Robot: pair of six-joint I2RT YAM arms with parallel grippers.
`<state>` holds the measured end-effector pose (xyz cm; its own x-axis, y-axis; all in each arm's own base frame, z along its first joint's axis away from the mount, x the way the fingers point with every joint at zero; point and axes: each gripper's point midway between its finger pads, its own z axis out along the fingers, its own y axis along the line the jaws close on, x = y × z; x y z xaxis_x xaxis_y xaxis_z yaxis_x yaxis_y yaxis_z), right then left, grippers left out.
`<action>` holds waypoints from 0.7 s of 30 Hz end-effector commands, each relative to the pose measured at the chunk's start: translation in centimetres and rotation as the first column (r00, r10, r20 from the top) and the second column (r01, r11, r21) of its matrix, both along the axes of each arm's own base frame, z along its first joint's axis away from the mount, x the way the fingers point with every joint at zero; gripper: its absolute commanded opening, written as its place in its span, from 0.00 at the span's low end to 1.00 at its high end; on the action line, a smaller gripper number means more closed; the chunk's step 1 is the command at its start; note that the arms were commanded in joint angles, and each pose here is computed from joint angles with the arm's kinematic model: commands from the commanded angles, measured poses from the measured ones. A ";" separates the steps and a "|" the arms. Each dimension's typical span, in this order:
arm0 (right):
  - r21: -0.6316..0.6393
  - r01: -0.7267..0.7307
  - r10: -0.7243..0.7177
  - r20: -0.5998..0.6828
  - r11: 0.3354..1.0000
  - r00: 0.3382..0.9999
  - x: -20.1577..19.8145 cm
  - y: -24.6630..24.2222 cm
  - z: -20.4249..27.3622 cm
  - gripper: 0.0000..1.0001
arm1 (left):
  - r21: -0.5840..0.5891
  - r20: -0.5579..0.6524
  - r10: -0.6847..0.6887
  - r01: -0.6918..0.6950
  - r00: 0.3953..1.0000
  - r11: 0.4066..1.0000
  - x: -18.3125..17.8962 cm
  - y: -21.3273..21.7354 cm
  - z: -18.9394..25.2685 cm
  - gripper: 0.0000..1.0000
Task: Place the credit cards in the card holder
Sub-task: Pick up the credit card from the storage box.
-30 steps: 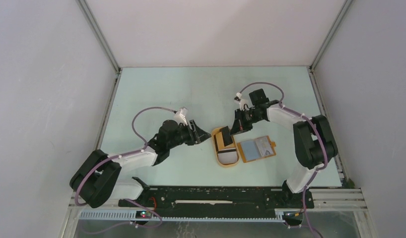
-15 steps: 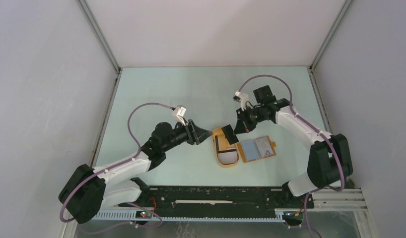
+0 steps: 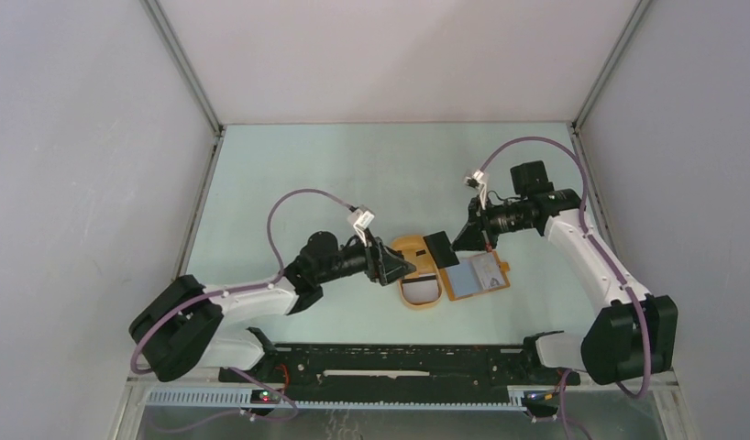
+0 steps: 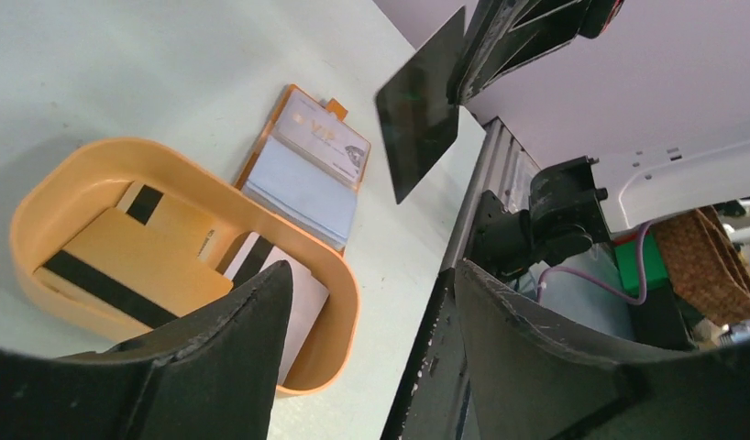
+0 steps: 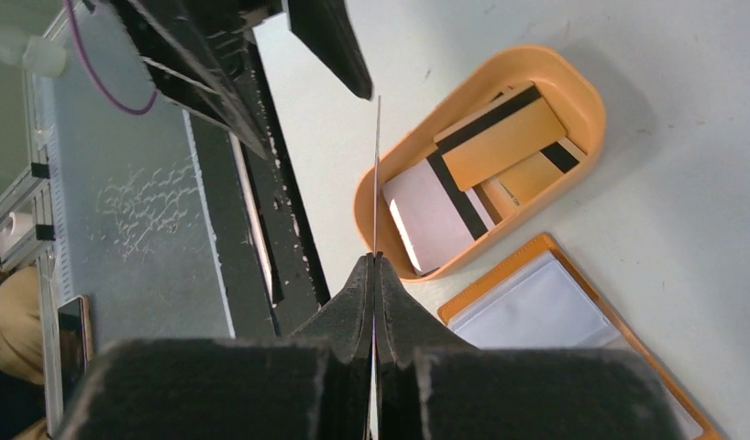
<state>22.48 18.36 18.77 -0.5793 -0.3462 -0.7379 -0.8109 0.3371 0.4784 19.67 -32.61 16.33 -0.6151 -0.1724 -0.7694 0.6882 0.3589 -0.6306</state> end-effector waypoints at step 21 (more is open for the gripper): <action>0.201 -0.029 0.026 0.016 0.979 1.000 -1.4 -1.3 3.2 0.00 | -0.123 0.179 -0.234 0.258 0.956 0.958 1.3 -7.1 7.3 0.55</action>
<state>21.50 16.79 21.48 -0.5706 -0.2216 -0.7908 -0.8171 0.2490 0.5199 21.22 -38.45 20.60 -0.5649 -0.1268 -0.8154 0.7977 0.1689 -0.5789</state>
